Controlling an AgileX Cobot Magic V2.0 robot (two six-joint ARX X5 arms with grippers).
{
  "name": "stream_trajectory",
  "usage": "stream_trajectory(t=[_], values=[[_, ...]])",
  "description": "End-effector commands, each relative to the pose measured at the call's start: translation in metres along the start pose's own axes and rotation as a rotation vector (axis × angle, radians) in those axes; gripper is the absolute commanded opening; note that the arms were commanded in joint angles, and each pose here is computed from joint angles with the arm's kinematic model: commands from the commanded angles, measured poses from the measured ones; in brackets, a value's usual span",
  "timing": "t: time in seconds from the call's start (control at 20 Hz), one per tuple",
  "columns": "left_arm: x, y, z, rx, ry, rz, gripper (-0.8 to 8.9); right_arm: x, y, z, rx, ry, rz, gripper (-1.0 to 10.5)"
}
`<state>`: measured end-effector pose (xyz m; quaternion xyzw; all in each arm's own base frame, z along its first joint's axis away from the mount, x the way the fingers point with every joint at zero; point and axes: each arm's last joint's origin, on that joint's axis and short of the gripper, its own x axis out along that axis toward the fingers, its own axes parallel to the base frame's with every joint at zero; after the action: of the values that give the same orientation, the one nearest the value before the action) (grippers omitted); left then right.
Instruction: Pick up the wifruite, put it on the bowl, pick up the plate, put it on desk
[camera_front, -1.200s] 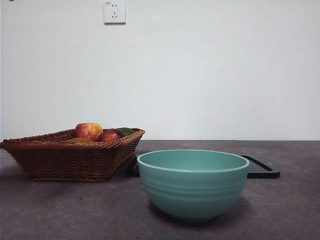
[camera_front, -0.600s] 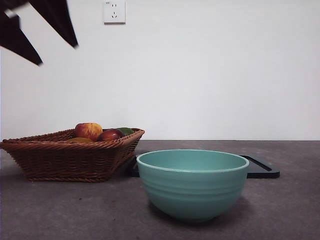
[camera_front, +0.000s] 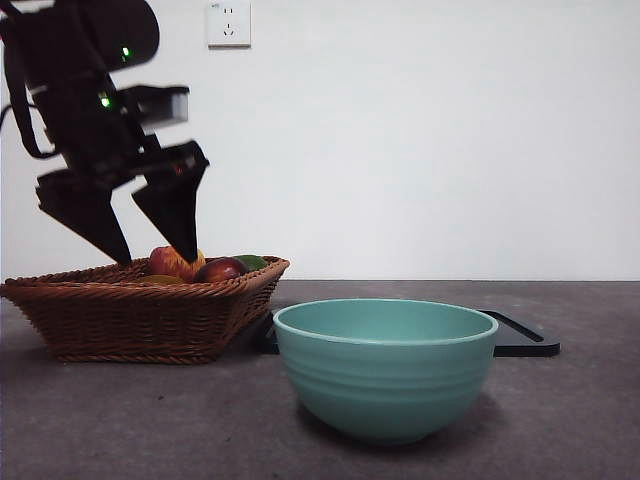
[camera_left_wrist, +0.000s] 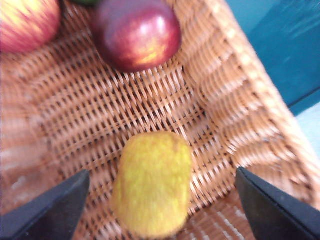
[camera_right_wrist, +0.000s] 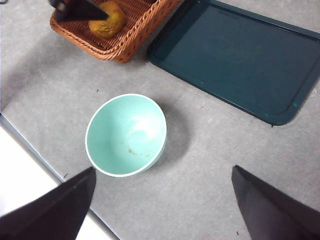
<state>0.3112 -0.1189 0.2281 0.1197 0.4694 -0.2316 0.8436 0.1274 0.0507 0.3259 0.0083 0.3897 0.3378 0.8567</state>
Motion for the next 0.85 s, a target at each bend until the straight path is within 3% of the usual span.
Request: stream_trajectory(t=[0.05,0.25,0.45,0.6,0.85], values=[[0.015,0.001,0.004,0.015,0.011,-0.003,4.63,-0.002,0.002,0.005,-0.010,-0.015,0.006,4.3],[0.035,0.002,-0.001,0.008,0.069,-0.011,4.37,-0.002,0.002,0.005,-0.010,-0.015,0.006,4.3],[0.036,0.002,-0.002,0.002,0.079,-0.012,2.33,-0.002,0.002,0.005,-0.010,-0.015,0.006,4.3],[0.031,0.001,-0.002,-0.005,0.083,-0.013,2.09,-0.002,0.002,0.005,-0.010,-0.015,0.006,4.3],[-0.044,-0.015,0.009,0.005,-0.114,-0.039,2.10,-0.002,0.002,0.005,-0.010,-0.015,0.006,4.3]])
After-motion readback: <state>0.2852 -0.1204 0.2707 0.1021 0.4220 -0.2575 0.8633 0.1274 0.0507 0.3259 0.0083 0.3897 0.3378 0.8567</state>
